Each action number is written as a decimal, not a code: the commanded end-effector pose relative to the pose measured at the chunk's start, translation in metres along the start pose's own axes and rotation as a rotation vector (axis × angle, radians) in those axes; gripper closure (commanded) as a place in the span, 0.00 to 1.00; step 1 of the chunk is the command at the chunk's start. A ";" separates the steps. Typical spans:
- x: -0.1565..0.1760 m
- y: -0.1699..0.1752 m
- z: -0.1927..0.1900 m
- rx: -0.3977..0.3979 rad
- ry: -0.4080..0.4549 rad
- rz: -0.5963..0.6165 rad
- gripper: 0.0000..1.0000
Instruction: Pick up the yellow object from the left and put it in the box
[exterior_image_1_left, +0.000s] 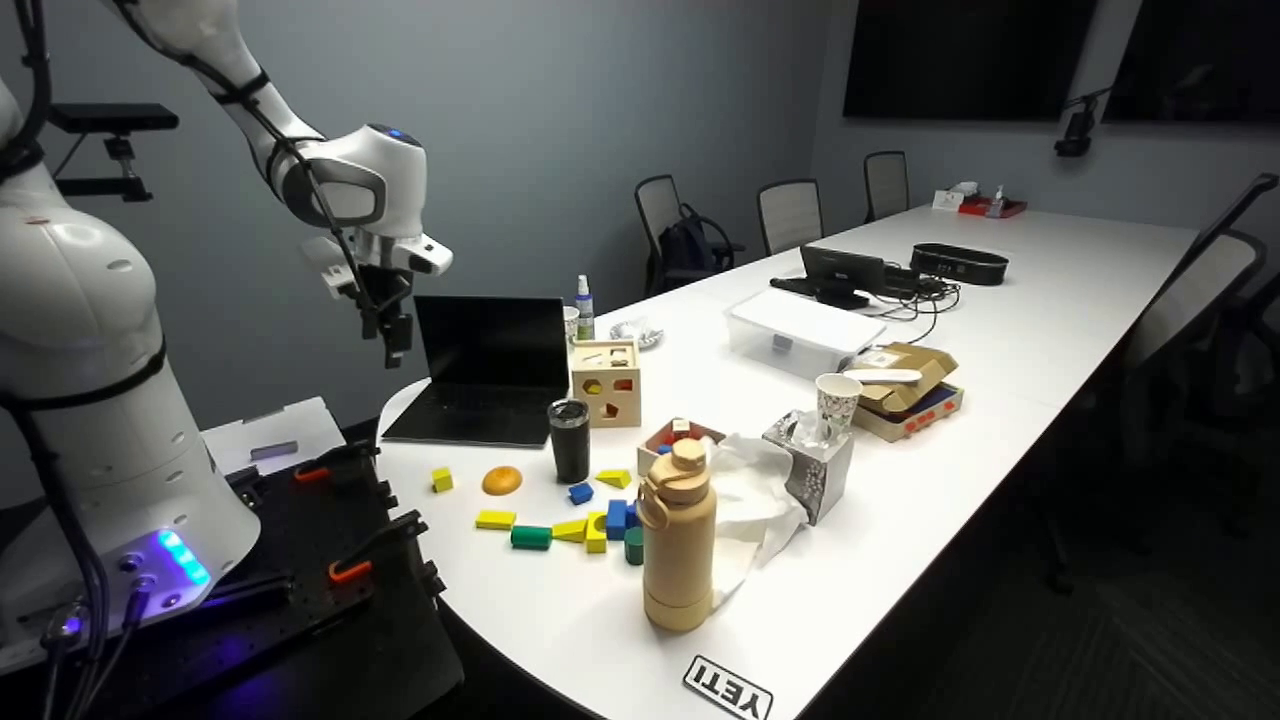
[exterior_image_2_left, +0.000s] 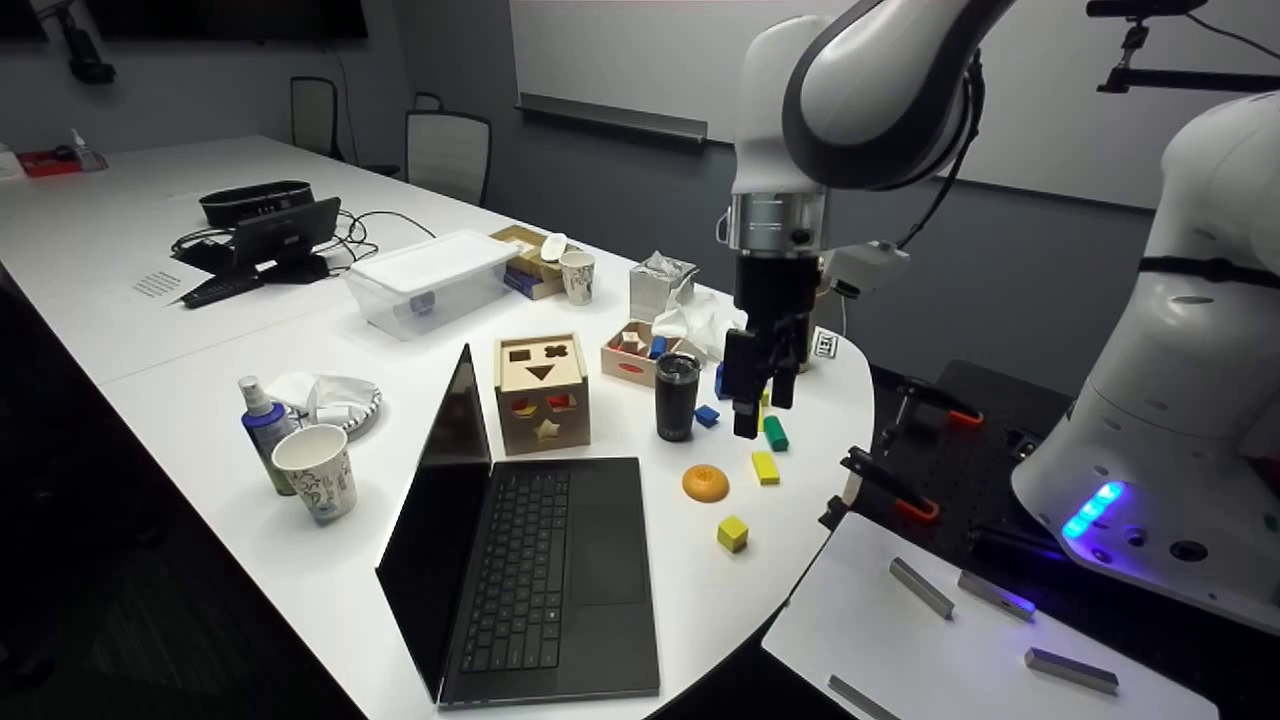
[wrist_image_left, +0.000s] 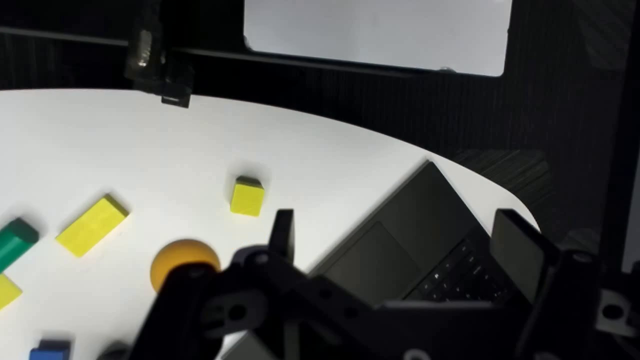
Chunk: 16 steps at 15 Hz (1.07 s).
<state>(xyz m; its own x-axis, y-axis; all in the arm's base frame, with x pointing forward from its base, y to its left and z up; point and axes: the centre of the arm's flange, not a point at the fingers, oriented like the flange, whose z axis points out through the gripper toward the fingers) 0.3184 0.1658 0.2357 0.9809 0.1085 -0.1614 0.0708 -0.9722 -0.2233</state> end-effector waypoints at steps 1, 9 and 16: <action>0.004 0.022 0.055 0.034 -0.064 -0.001 0.00; 0.024 0.042 0.117 0.058 -0.145 0.009 0.00; 0.045 0.049 0.163 -0.004 -0.145 0.009 0.00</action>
<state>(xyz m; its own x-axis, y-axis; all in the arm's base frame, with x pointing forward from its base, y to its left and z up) 0.3291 0.1516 0.0850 0.9431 0.1365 -0.3033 0.0614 -0.9677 -0.2444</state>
